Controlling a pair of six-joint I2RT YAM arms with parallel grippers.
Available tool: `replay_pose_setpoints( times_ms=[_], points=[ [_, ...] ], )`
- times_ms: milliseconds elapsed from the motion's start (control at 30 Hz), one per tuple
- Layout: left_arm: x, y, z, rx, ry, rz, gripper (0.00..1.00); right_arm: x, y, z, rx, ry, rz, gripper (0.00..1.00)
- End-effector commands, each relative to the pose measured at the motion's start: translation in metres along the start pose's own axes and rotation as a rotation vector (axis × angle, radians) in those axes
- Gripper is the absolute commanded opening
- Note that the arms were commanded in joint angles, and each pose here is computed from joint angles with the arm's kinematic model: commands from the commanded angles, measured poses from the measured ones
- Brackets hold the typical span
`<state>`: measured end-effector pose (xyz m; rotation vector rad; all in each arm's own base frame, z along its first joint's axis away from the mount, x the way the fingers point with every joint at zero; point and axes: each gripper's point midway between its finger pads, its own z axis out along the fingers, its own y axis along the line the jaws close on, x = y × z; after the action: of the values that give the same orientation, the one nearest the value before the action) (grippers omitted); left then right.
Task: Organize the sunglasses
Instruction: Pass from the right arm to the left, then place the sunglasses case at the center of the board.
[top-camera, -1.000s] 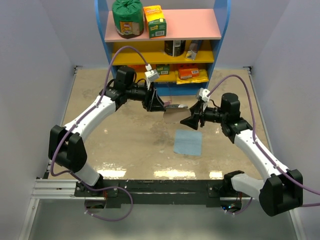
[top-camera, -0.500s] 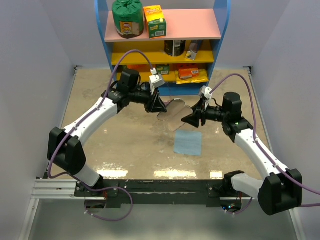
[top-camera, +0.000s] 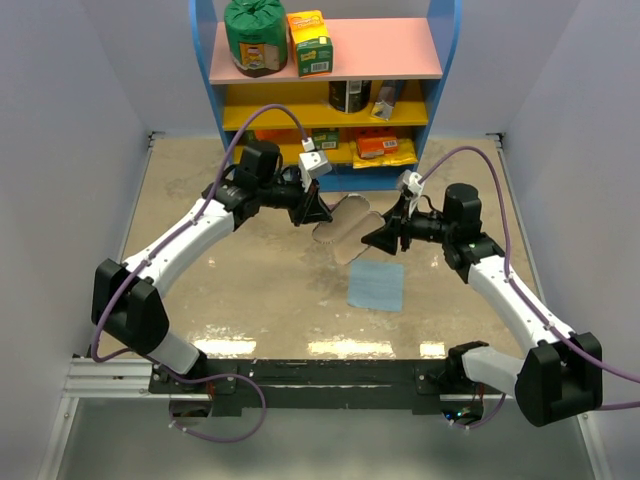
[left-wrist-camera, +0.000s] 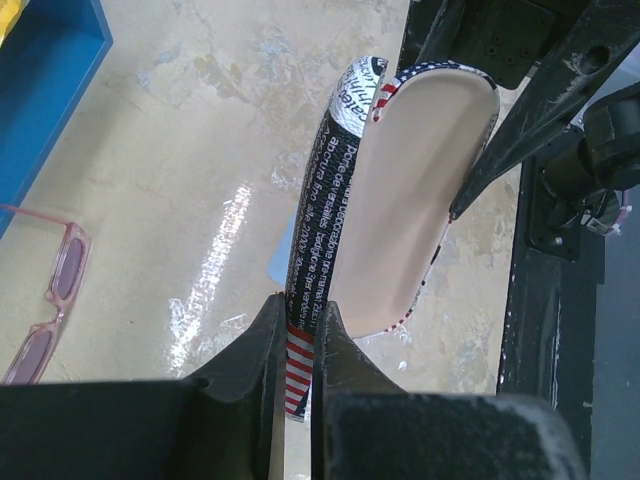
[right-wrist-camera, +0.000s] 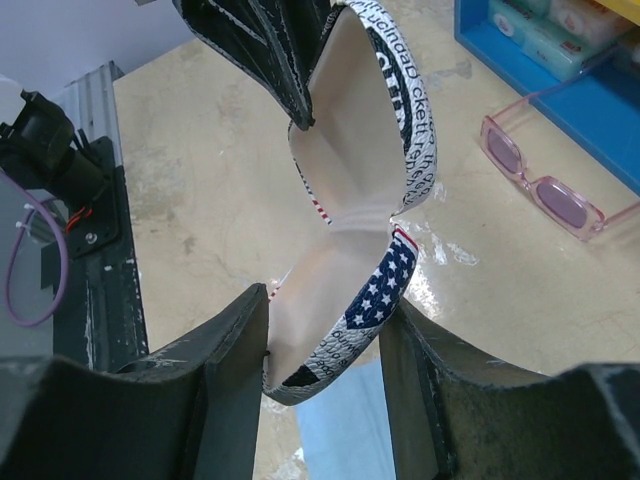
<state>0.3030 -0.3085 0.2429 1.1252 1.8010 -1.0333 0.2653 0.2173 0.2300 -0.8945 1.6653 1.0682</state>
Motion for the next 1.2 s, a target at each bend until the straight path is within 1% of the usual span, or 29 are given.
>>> replay_pose_setpoints(
  times_ms=[0, 67, 100, 167, 433, 567, 733, 933, 1167],
  points=[
    [-0.023, -0.006, -0.004, -0.010, -0.066, 0.000, 0.00, -0.037, 0.026, 0.001, -0.126, -0.084, -0.188, 0.54],
    [-0.023, -0.001, -0.005, -0.043, -0.064, -0.006, 0.00, -0.038, 0.026, 0.001, -0.126, -0.085, -0.197, 0.72],
    [-0.023, 0.000, -0.005, -0.051, -0.062, -0.006, 0.00, -0.037, 0.026, 0.000, -0.126, -0.084, -0.199, 0.86],
    [-0.022, 0.003, -0.006, -0.067, -0.057, -0.002, 0.00, -0.038, 0.026, 0.000, -0.119, -0.085, -0.212, 0.98],
    [-0.025, 0.015, -0.014, -0.143, -0.030, 0.048, 0.00, -0.037, 0.020, -0.001, -0.091, -0.080, -0.229, 0.99],
    [-0.022, 0.028, -0.020, -0.219, 0.014, 0.075, 0.00, -0.039, 0.015, -0.003, -0.055, -0.083, -0.239, 0.98],
    [-0.027, 0.039, -0.032, -0.279, 0.069, 0.171, 0.00, -0.041, 0.011, -0.004, -0.025, -0.084, -0.256, 0.98],
    [-0.009, 0.055, -0.045, -0.363, 0.179, 0.262, 0.00, -0.044, 0.007, -0.007, 0.015, -0.095, -0.281, 0.98],
    [0.027, 0.077, -0.054, -0.457, 0.308, 0.328, 0.00, -0.050, -0.001, -0.010, 0.068, -0.105, -0.295, 0.98]
  ],
)
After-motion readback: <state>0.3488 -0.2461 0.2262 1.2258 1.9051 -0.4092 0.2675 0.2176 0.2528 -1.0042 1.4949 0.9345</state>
